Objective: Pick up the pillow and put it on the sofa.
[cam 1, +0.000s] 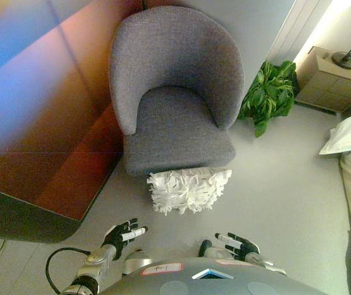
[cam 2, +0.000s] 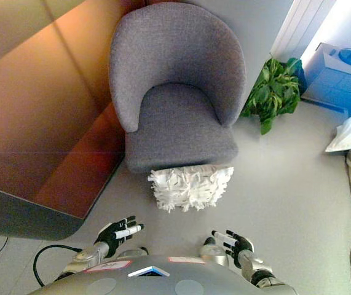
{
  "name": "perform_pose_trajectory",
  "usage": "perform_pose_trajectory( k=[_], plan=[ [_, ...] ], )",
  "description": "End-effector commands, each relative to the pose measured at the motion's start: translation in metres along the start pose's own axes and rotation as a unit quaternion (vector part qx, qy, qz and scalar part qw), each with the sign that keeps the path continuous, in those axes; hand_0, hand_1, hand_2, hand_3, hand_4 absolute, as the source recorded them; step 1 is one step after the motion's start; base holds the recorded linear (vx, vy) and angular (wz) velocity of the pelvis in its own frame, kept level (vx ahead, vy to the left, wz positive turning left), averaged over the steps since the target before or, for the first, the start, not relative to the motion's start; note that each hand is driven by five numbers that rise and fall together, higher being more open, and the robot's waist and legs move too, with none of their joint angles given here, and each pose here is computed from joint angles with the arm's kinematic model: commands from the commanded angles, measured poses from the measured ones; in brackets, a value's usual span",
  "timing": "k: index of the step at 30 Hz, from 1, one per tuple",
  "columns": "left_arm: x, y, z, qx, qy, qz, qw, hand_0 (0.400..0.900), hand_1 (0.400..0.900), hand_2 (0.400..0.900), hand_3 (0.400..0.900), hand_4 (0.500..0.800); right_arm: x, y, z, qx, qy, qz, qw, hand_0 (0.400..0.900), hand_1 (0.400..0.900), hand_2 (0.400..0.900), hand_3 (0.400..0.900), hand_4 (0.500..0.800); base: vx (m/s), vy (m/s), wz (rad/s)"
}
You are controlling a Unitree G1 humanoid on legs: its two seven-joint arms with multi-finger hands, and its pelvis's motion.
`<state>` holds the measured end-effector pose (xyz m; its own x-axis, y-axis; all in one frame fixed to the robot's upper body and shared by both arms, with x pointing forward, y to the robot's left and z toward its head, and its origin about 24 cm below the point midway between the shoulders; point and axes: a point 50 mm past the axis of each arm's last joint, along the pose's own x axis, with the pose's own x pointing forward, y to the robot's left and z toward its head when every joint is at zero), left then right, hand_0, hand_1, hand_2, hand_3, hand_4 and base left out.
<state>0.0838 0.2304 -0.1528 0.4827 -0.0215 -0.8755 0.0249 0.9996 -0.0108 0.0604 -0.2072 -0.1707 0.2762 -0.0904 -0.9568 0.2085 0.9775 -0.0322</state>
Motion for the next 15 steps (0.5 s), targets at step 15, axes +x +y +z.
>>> perform_pose_trajectory(
  k=[15],
  plan=[
    [0.0082,-0.0036,0.0421,0.026,-0.09,0.005,0.996,0.9,0.9,0.9,0.9,0.8,0.0009,-0.0044,0.0402,-0.024,-0.084,-0.01,0.996,0.9,0.9,0.9,0.9,0.8,0.029,-0.037,-0.02]
  ],
)
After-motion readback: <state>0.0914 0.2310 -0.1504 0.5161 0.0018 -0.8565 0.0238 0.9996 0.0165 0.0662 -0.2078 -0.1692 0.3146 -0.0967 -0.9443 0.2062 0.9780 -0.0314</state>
